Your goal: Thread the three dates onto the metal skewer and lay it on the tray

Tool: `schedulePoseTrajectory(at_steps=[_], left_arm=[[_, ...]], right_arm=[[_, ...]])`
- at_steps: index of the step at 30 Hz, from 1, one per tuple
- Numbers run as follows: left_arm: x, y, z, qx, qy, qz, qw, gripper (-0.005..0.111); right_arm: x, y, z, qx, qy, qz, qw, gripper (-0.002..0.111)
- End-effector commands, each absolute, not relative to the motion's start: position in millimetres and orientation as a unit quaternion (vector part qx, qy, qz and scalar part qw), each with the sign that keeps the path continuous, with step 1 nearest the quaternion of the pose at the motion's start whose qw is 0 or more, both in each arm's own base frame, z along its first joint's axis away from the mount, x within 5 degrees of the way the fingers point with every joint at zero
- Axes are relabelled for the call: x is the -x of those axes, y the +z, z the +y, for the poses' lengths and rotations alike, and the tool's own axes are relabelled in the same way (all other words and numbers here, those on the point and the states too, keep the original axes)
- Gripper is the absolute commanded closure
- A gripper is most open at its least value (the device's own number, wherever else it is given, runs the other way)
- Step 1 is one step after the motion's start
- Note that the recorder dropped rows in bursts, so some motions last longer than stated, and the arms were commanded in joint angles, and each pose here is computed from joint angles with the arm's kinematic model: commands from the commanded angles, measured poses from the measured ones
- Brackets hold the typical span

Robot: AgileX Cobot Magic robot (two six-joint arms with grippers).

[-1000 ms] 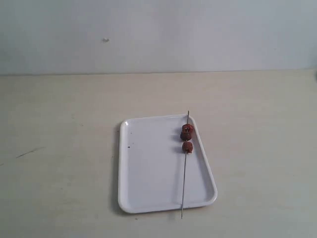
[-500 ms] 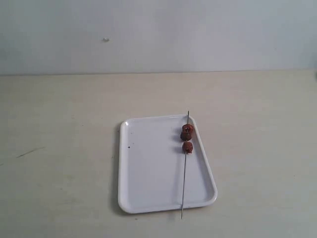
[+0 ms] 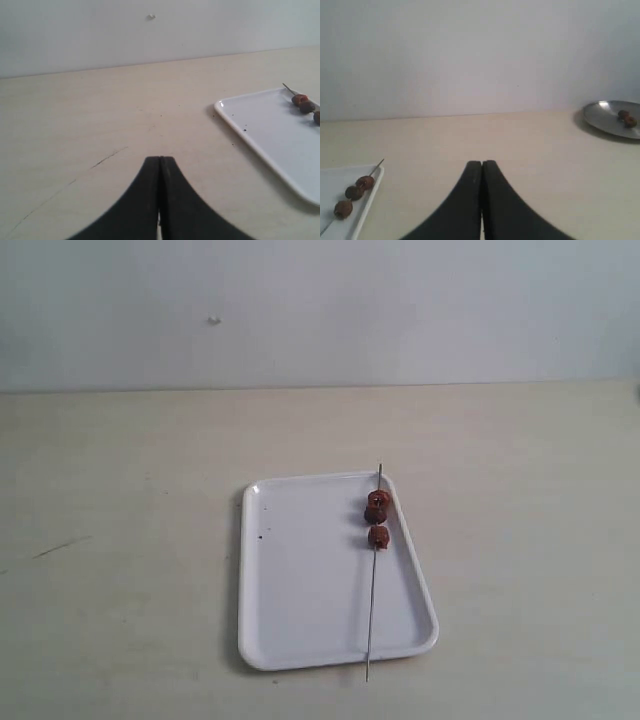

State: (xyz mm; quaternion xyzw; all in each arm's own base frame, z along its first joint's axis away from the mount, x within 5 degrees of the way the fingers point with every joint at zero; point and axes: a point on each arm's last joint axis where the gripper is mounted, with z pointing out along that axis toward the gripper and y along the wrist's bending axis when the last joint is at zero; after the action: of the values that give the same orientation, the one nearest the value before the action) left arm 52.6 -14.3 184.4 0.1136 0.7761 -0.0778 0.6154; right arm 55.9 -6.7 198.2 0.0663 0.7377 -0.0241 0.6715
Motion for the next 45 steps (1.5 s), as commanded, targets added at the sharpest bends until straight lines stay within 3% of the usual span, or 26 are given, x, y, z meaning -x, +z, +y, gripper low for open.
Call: schedulePoseTrajectory(at_steps=[1, 8, 45], left_arm=[[-52.3, 185.1, -14.1, -0.112, -0.078, 0.773, 0.619, 0.107], [-52.3, 185.1, -14.1, -0.112, -0.078, 0.773, 0.619, 0.107], [-52.7, 185.0, -12.7, -0.102, -0.069, 0.775, 0.619, 0.107]], right_arm=[[-55.6, 198.0, -7.9, -0.069, -0.035, 0.731, 0.677, 0.108], [-54.3, 189.2, -8.8, -0.059, -0.053, 0.765, 0.639, 0.108], [-54.3, 189.1, -8.8, -0.059, -0.053, 0.765, 0.639, 0.108]])
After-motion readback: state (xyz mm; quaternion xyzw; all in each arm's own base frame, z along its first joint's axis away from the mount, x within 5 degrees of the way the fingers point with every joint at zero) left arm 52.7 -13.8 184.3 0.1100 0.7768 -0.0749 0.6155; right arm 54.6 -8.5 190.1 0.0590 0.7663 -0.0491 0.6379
